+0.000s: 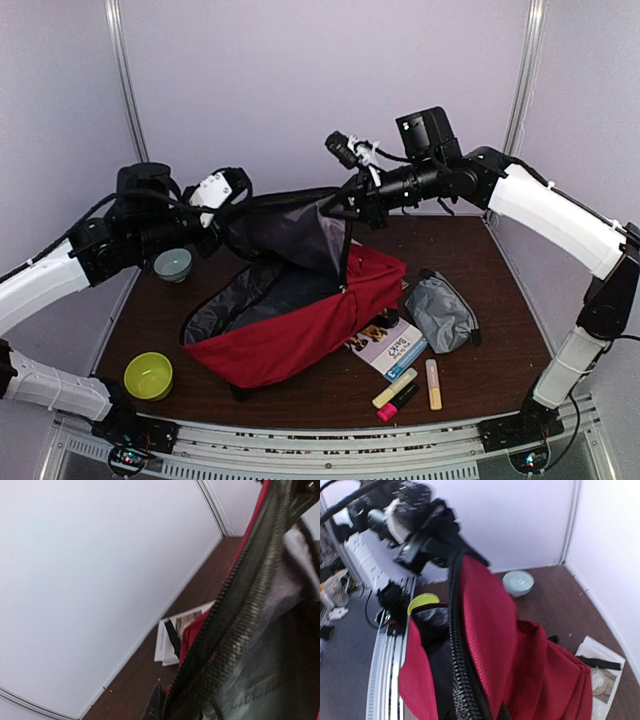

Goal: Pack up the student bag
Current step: Pass from the right arm to the left

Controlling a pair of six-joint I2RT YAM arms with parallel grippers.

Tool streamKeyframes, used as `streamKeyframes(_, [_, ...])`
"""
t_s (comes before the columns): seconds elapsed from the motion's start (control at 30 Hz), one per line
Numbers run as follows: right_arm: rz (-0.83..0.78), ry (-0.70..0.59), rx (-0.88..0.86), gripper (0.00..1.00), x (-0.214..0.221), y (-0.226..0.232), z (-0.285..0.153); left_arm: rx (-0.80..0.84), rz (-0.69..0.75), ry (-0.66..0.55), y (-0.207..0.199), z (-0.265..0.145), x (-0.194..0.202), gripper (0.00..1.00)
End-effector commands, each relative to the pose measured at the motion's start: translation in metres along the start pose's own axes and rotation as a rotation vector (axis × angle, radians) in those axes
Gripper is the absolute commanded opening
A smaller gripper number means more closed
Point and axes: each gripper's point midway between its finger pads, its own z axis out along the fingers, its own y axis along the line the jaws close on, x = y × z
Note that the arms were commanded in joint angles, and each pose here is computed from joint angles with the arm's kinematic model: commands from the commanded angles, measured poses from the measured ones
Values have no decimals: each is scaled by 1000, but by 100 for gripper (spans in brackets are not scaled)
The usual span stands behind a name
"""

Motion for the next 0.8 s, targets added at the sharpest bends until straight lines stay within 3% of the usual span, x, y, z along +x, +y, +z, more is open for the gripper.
streamKeyframes(0.0, [10,-402,188,0,-119,-41,-53,-242,-74,-184,75,-77,-76,0])
streamKeyframes(0.13, [1,-604,206,0,-160,-57,-58,-280,-98,-225,89,-112,-87,0])
streamKeyframes(0.23, [48,-642,181,0,-166,-77,-35,-259,-131,-229,83,-114,-81,0])
streamKeyframes(0.33, [140,-570,192,5,-142,-103,-1,-220,-177,-186,68,-101,-61,0])
streamKeyframes(0.5, [307,-409,228,40,-73,-128,32,-146,-256,-92,32,-60,-11,0])
streamKeyframes(0.6, [394,-313,250,54,-29,-132,31,-101,-315,-51,13,-39,10,0])
streamKeyframes(0.77, [565,-138,446,64,53,-155,-3,-70,-388,-8,-4,-20,32,0])
